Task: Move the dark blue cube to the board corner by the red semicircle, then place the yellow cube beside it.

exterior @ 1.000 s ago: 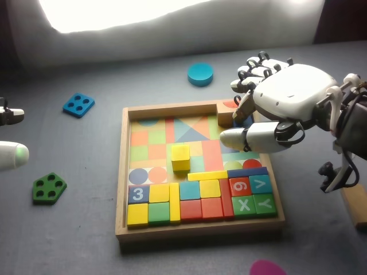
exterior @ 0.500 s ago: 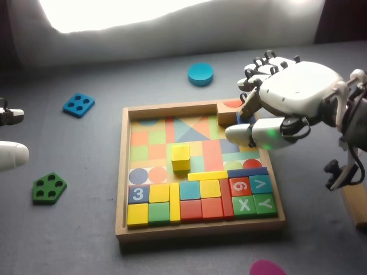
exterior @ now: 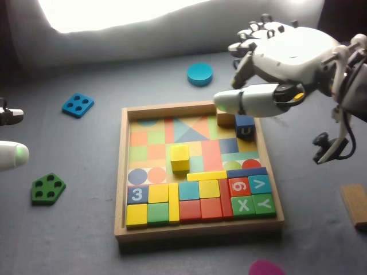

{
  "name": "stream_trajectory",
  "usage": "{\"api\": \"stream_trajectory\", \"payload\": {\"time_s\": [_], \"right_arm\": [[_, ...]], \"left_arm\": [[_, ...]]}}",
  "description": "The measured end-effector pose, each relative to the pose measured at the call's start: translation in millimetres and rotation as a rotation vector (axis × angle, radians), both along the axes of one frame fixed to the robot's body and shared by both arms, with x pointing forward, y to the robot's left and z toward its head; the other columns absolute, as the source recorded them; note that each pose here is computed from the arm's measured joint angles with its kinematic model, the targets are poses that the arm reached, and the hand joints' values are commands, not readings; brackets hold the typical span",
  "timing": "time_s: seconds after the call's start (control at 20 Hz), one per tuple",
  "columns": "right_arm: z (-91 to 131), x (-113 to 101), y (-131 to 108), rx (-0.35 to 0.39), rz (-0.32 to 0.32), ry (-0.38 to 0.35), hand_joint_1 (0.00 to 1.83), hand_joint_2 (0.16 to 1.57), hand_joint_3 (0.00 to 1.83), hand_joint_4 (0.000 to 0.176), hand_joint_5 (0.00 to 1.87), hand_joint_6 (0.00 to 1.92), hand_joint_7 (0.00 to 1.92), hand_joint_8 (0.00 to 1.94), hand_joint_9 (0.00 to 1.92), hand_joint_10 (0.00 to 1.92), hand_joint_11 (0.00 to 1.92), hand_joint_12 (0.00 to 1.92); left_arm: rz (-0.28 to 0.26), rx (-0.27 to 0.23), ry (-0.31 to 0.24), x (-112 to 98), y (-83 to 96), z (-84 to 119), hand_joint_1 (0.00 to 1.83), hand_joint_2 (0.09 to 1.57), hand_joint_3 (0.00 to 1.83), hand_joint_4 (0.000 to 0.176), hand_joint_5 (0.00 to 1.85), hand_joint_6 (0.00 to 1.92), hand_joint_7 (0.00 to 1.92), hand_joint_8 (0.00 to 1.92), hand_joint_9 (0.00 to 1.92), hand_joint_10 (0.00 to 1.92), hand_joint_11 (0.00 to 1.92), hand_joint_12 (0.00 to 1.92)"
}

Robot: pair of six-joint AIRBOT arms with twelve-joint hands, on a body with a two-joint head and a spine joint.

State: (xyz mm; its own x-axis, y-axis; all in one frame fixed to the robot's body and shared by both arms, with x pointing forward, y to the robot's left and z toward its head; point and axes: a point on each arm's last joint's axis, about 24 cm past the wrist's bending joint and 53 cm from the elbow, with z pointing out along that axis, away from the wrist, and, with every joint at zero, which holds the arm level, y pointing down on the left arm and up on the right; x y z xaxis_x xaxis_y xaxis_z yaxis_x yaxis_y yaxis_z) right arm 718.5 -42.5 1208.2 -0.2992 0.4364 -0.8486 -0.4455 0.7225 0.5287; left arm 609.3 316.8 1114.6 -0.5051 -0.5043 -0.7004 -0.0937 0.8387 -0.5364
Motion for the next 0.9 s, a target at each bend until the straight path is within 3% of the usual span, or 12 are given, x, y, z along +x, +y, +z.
{"api": "stream_trajectory", "payload": {"time_s": [0.15,0.35,0.5,0.7,0.9], "right_arm": [[5,-18,26,-0.005,0.080,0.017,0.00,1.16,0.00,0.000,0.86,0.00,0.26,0.00,0.10,0.00,0.00,0.15],[-13,-39,60,-0.040,0.188,0.080,0.00,1.15,0.00,0.000,0.87,0.01,0.28,0.00,0.12,0.01,0.00,0.16],[-13,-43,71,-0.039,0.202,0.072,0.00,1.16,0.00,0.000,0.86,0.00,0.27,0.00,0.11,0.00,0.00,0.16],[-19,-52,92,-0.041,0.231,0.060,0.00,1.16,0.00,0.000,0.87,0.00,0.28,0.00,0.10,0.00,0.00,0.15],[-25,-54,97,-0.037,0.233,0.064,0.00,1.17,0.00,0.000,0.89,0.01,0.28,0.00,0.09,0.00,0.00,0.12]], "left_arm": [[0.000,0.000,0.000,0,0.0,0,0.00,1.29,0.00,0.022,0.13,0.00,0.13,0.00,0.10,0.00,0.00,0.31],[0.001,-0.001,0.001,0,0.0,0,0.00,1.28,0.00,0.023,0.15,0.01,0.13,0.00,0.10,0.00,0.00,0.38],[0.002,-0.002,0.002,0,0.2,0,0.00,1.29,0.00,0.016,0.16,0.01,0.14,0.00,0.11,0.01,0.00,0.41],[0.002,-0.002,0.002,0,0.5,0,0.00,1.29,0.00,0.028,0.13,0.01,0.12,0.00,0.09,0.00,0.00,0.34],[0.003,-0.001,0.003,0,1.1,0,0.00,1.28,0.00,0.024,0.12,0.00,0.13,0.00,0.11,0.00,0.00,0.39]]}}
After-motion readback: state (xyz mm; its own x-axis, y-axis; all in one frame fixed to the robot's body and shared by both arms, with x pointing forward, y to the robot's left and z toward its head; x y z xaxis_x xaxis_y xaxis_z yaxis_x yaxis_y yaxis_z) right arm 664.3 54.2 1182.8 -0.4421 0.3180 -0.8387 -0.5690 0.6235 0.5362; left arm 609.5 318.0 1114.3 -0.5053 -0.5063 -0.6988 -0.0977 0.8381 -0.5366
